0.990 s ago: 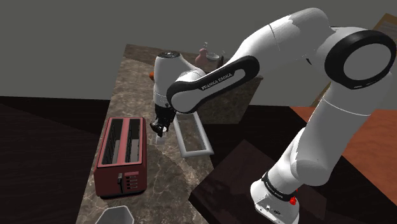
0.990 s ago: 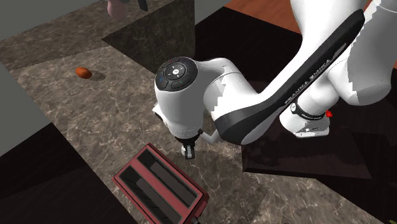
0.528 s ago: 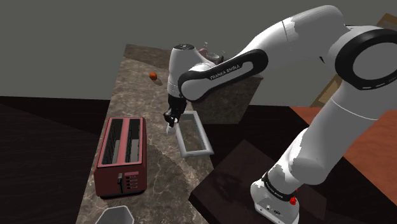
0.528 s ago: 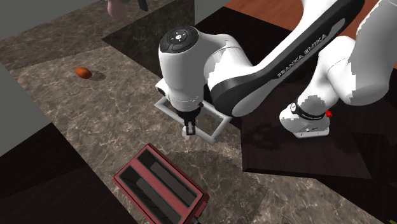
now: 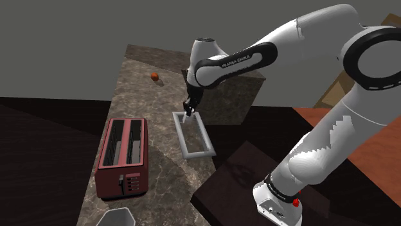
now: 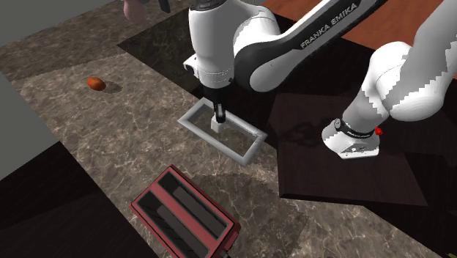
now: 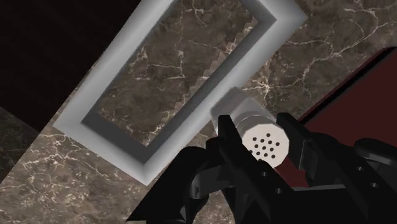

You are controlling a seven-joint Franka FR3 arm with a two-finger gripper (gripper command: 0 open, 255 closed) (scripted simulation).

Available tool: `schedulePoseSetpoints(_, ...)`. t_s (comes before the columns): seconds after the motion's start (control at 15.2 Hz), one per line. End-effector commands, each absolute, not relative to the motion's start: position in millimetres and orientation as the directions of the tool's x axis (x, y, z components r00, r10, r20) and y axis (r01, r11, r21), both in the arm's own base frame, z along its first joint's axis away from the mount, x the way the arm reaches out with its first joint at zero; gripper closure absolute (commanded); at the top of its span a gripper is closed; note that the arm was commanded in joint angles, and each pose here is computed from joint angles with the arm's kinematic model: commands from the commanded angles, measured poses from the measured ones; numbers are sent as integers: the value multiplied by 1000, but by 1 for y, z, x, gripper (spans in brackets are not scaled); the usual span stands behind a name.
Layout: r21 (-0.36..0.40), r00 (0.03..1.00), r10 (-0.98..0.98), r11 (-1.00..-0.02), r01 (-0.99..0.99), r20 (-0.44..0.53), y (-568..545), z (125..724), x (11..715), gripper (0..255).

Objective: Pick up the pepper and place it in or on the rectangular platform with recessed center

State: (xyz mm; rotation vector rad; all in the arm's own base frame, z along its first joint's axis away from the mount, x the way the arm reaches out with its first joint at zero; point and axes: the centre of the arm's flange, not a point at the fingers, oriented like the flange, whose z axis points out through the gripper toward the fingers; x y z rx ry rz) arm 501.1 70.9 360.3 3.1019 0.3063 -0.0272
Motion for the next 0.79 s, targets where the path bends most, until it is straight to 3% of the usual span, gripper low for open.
schedulePoseSetpoints(0.0,22,980,197,-980,198,-20,44,364,504,255)
schedulePoseSetpoints(0.26,22,980,197,-980,198,-20,-1,371,507,255)
schedulePoseSetpoints(0.73,22,980,197,-980,198,-20,-1,334,507,255)
